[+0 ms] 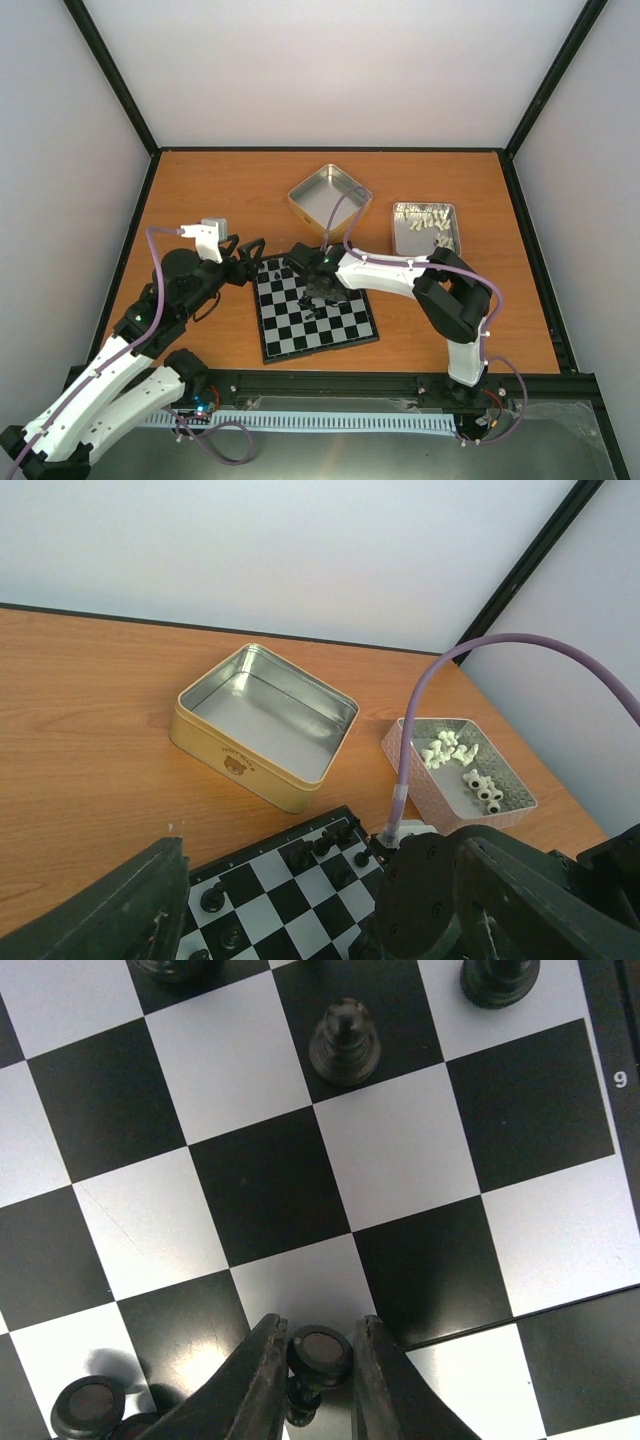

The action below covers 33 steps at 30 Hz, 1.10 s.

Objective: Set up the chess pieces on the board
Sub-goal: Pick up the chess piece from the chessboard, then place the chess piece on the chessboard.

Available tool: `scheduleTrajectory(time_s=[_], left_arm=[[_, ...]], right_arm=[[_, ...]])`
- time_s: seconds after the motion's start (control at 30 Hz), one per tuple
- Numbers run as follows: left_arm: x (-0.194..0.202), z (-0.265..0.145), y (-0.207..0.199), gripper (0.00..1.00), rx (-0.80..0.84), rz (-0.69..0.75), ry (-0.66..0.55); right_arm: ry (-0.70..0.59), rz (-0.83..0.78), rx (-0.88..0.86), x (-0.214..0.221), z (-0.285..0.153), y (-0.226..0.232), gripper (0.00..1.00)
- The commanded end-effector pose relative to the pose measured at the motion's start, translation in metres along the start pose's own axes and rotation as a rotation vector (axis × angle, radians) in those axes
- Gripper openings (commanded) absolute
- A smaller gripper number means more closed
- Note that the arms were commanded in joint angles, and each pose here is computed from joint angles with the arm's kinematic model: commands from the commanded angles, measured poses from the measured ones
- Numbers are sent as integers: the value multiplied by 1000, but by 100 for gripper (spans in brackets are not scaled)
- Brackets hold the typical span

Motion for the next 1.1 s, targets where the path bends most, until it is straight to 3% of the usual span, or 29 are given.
scheduleTrajectory(time_s=[0.0, 0.17, 0.47, 0.7, 1.07], left_arm=[[-5, 0, 0, 73, -6, -15, -22], [-4, 1, 1, 73, -10, -21, -17], [7, 8, 0, 75, 14, -42, 37], [47, 29, -19, 80, 262, -46, 220], [117, 63, -21, 77, 334, -92, 406]], right_arm=[[-5, -1, 25, -2, 5, -1, 18], [-64, 28, -11, -10, -4, 0, 15], [-298, 277, -271, -30, -64, -18, 16], [-305, 468, -508, -23, -89, -22, 17], [-260, 656, -702, -15, -91, -28, 17]])
Point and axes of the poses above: each gripper's point midway between its finger pads, its own z axis out along the fingers, its own y axis along the line the jaws close on, x = y × z, the point moved 5 cm from there along -z, back along the fingers, and after that the axes turned 14 degrees about -z, right-handed, at the moved point
